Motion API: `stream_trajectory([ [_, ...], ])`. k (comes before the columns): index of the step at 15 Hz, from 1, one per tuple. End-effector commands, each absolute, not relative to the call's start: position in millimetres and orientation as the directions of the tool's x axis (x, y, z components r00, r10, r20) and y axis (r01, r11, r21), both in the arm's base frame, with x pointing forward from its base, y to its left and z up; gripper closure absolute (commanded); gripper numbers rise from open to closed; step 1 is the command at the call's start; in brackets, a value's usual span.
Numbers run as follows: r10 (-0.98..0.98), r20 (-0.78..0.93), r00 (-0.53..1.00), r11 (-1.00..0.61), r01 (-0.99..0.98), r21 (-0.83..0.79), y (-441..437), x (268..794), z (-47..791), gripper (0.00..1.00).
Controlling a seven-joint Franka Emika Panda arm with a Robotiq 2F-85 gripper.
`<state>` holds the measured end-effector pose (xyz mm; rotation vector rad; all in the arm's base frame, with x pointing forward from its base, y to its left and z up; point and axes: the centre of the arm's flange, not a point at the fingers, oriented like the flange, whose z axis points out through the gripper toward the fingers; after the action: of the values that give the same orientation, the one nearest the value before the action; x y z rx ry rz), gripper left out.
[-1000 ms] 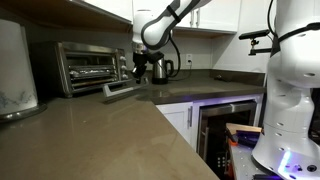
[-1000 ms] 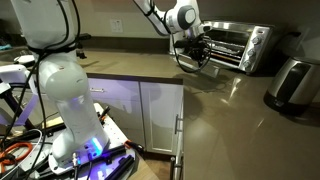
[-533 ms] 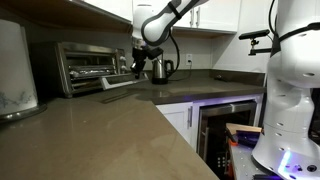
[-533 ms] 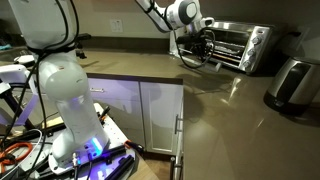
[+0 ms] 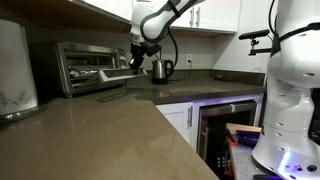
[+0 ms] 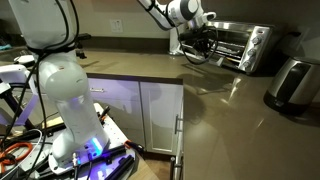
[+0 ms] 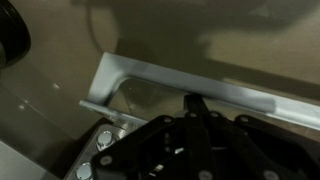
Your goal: Close the toaster oven door
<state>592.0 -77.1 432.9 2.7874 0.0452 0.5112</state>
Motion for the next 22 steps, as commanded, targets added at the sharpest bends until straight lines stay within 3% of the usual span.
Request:
stream_trajectory([
  [1,0.094,0.351,0.932,-0.946,-0.026,0.322,-78.1,602.1,439.9,1.00],
  [22,0.146,0.276,0.950,-0.937,0.043,0.347,-114.1,632.0,480.9,1.00],
])
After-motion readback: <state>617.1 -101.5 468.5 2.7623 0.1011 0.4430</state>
